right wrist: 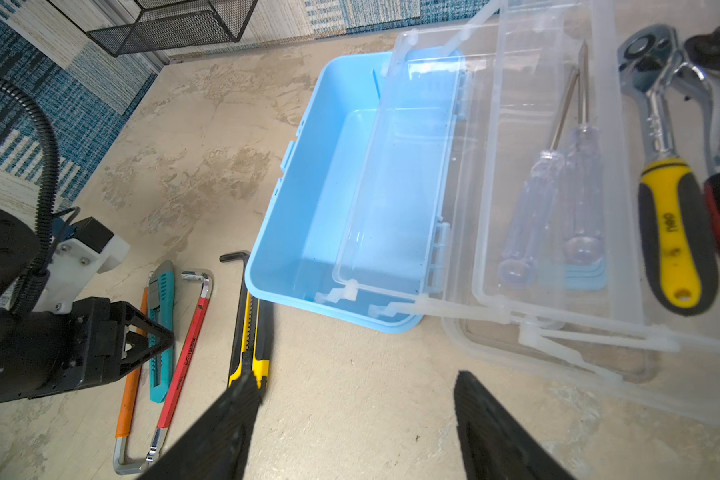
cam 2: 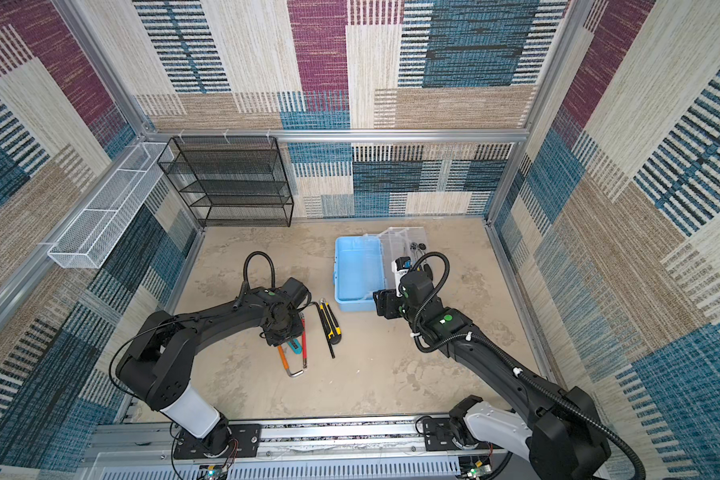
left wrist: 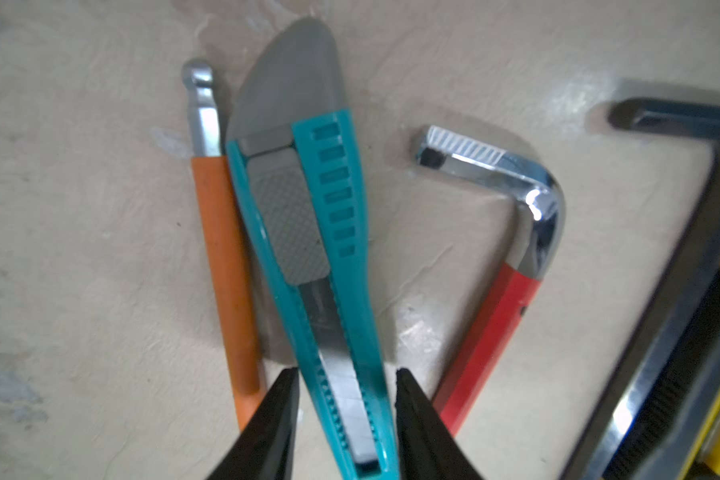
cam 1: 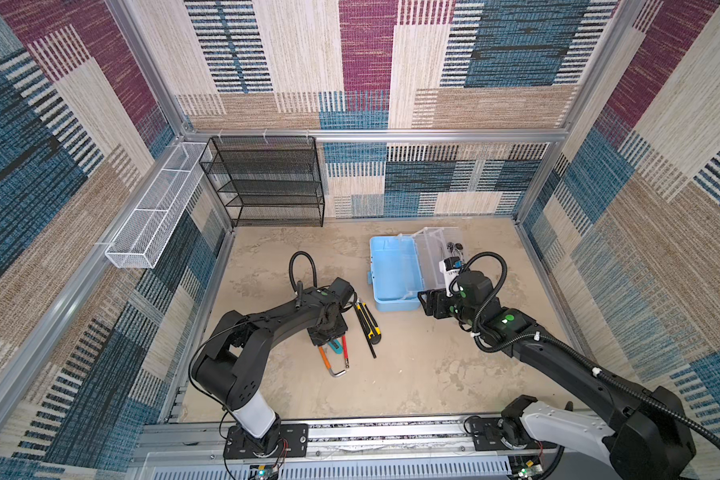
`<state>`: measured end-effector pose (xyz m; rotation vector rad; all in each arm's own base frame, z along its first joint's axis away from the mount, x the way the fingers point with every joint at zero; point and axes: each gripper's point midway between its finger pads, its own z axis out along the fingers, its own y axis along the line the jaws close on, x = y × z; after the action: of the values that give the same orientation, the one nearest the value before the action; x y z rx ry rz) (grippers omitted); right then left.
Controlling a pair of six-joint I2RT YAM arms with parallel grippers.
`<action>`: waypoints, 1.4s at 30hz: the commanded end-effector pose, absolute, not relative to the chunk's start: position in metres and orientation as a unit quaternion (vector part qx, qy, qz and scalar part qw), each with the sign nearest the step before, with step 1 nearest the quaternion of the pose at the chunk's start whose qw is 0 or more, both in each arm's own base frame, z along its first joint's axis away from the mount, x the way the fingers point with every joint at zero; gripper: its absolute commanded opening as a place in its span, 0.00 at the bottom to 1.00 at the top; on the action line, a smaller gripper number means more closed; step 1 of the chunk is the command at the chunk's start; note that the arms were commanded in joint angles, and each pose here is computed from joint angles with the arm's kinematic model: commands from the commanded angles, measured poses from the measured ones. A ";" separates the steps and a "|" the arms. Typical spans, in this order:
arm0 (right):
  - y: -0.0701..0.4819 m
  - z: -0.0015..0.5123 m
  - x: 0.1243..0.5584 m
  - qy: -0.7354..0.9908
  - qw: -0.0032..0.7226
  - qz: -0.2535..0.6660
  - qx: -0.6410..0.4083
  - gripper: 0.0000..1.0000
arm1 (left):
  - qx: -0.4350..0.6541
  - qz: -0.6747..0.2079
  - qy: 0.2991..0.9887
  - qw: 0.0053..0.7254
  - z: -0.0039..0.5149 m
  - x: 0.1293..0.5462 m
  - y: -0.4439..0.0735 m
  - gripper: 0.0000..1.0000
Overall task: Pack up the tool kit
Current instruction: 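Lower the left gripper over the teal utility knife and close on it, then lift the teal utility knife and carry it over the lid tray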
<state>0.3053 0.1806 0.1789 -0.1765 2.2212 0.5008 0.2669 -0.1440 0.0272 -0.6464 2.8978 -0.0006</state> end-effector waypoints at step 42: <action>0.180 0.183 0.328 0.883 0.432 0.164 -0.079 0.79 | -0.202 -0.031 0.975 0.090 0.045 0.262 -0.151 0.00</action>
<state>0.3222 0.1788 0.1745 -0.1971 2.2334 0.4152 0.2624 -0.1523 0.0408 -0.6007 2.9064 -0.0933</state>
